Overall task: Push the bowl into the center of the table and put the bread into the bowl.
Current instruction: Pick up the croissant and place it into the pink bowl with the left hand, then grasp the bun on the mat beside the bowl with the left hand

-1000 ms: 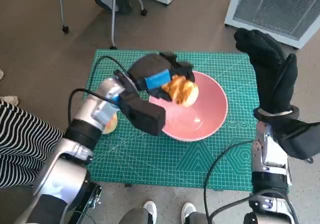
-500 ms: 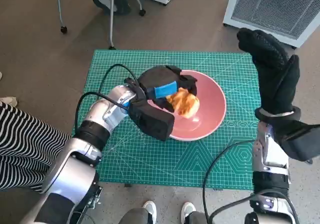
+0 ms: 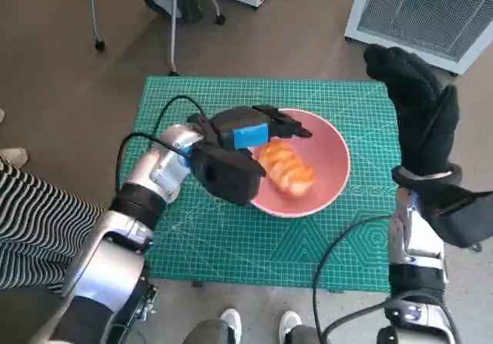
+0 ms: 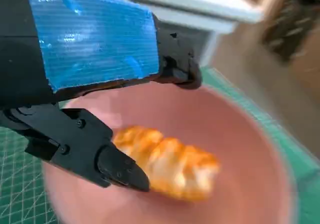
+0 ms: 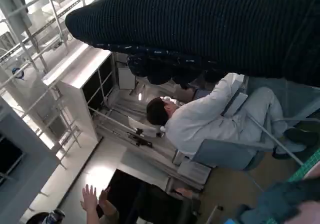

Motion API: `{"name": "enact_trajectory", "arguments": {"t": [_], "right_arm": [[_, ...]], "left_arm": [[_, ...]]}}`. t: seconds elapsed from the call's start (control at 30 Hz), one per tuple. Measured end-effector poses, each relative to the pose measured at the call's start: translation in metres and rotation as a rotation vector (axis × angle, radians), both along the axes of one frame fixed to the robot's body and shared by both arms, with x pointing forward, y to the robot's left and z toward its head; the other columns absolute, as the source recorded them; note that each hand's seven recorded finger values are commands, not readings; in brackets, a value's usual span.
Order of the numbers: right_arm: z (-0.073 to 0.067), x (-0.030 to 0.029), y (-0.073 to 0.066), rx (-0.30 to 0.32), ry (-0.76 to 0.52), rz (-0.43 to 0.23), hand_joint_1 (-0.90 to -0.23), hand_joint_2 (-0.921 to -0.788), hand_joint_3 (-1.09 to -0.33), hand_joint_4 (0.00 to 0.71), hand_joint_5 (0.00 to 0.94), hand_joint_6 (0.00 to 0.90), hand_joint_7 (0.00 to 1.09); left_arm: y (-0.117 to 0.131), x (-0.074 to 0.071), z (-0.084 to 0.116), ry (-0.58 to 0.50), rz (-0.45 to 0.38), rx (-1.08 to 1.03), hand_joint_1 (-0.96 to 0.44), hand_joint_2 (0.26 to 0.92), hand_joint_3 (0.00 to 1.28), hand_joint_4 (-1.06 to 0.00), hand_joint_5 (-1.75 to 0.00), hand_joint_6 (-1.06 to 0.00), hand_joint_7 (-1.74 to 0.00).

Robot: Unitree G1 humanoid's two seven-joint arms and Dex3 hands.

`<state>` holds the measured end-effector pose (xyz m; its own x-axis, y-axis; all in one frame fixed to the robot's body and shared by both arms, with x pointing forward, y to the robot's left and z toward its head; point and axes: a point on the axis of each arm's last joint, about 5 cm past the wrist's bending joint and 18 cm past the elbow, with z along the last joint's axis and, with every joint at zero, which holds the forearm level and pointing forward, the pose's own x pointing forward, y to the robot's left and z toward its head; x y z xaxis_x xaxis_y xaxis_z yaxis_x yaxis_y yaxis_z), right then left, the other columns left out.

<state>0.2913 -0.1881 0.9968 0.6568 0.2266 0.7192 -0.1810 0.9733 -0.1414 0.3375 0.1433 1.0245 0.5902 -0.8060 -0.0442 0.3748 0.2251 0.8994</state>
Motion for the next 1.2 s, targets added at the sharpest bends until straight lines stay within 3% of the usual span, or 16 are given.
{"name": "enact_trajectory", "arguments": {"t": [0.3,0.63,0.87,1.2], "right_arm": [[-0.005,-0.0024,-0.002,0.002,0.015,-0.005,-0.699,-0.921,-0.69,0.168,0.0,0.057,0.43],[-0.005,-0.0034,-0.002,0.019,0.016,0.001,-0.703,-0.921,-0.69,0.166,0.0,0.059,0.42],[-0.006,-0.0031,-0.001,0.023,0.021,0.004,-0.702,-0.921,-0.689,0.166,0.0,0.059,0.42],[-0.008,-0.0024,0.0,0.026,0.032,0.016,-0.698,-0.921,-0.69,0.166,0.0,0.059,0.42]], "left_arm": [[0.075,-0.026,0.048,-0.041,-0.014,-0.165,-0.51,0.863,0.02,-0.07,-0.03,-0.26,-0.09],[0.133,-0.057,0.067,-0.011,0.094,-0.155,-0.44,0.775,0.0,-0.12,-0.03,-0.31,-0.13],[0.153,-0.068,0.07,0.011,0.168,-0.114,-0.37,0.739,0.0,-0.14,-0.02,-0.31,-0.13],[0.161,-0.074,0.059,0.09,0.263,-0.032,-0.33,0.739,0.0,-0.15,-0.01,-0.31,-0.12]]}}
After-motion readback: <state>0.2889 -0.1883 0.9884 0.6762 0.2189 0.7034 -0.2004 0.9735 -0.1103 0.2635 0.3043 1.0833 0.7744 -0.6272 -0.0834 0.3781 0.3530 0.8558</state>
